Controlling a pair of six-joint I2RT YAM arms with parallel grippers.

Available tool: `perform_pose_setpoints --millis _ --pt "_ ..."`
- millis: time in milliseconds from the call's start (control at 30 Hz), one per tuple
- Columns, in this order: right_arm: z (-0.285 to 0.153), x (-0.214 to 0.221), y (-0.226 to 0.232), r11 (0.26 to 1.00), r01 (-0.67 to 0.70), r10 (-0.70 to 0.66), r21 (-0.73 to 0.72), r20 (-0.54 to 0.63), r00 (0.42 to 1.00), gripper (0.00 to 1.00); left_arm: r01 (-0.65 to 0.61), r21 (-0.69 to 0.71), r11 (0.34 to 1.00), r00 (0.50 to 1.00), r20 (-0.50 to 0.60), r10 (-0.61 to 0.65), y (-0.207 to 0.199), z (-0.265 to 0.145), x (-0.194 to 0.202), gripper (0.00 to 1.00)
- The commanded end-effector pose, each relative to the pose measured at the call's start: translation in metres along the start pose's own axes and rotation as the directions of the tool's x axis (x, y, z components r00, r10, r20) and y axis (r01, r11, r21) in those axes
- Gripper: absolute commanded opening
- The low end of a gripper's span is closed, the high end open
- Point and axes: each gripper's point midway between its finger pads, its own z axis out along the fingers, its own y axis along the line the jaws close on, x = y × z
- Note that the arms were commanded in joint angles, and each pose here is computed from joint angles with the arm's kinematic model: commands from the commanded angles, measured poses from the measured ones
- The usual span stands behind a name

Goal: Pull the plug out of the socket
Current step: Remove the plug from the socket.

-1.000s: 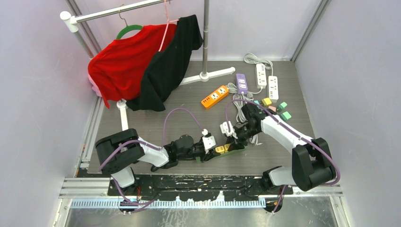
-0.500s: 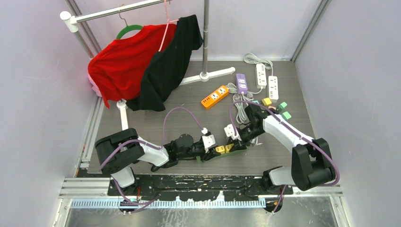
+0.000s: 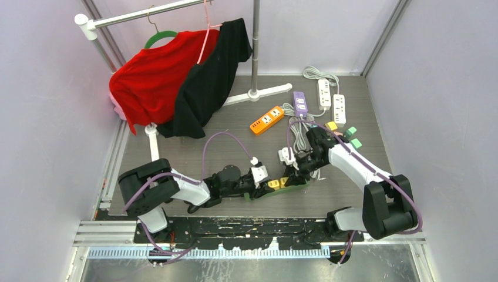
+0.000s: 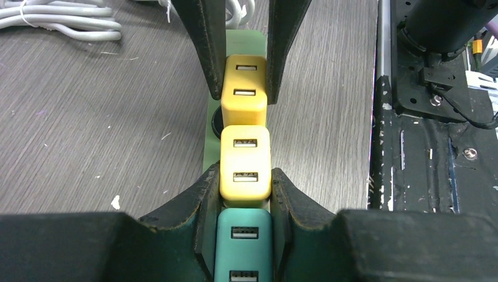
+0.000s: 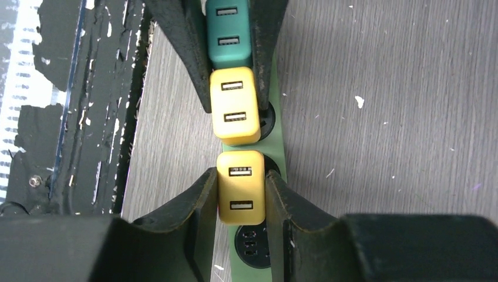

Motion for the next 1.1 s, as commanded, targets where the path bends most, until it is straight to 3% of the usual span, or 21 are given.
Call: perform_pose_setpoints --millis 0,233,333,467,700,833,967,1067 --pt "-0.021 -0.013 0.005 0.982 0.191 -0.191 -0.007 0.012 0.982 0.01 0.049 -0.035 0.998 0.985 -0.162 -0.054 0.004 -0.014 0.051 0.00" --pt "0.002 -0.027 0.034 0.942 0.314 -0.300 -0.117 0.126 0.946 0.02 0.058 -0.039 0.998 0.985 -0.160 -0.064 0.005 -0.013 0.050 0.00" --pt "0.009 -0.036 0.019 0.964 0.256 -0.245 -0.071 0.137 0.960 0.01 0.066 -0.039 0.997 0.984 -0.166 -0.072 0.005 -0.011 0.052 0.00" --pt "0.002 -0.034 -0.010 0.990 0.139 -0.142 0.036 0.067 0.988 0.01 0.079 -0.041 0.996 0.982 -0.170 -0.085 0.005 -0.011 0.056 0.00" --pt "-0.028 -0.012 -0.028 0.983 0.114 -0.105 0.143 -0.069 0.992 0.01 0.097 -0.041 0.994 0.981 -0.165 -0.103 0.003 -0.012 0.060 0.00" --pt "-0.029 -0.006 -0.005 0.978 0.204 -0.201 0.039 -0.064 0.977 0.01 0.100 -0.046 0.994 0.981 -0.164 -0.106 0.003 -0.015 0.062 0.00" --pt "-0.014 -0.016 0.028 0.950 0.295 -0.290 -0.099 0.063 0.955 0.06 0.098 -0.051 0.994 0.980 -0.167 -0.105 0.004 -0.016 0.061 0.00" --pt "-0.003 -0.026 0.036 0.944 0.308 -0.293 -0.118 0.129 0.947 0.01 0.098 -0.052 0.994 0.980 -0.167 -0.105 0.004 -0.016 0.061 0.00"
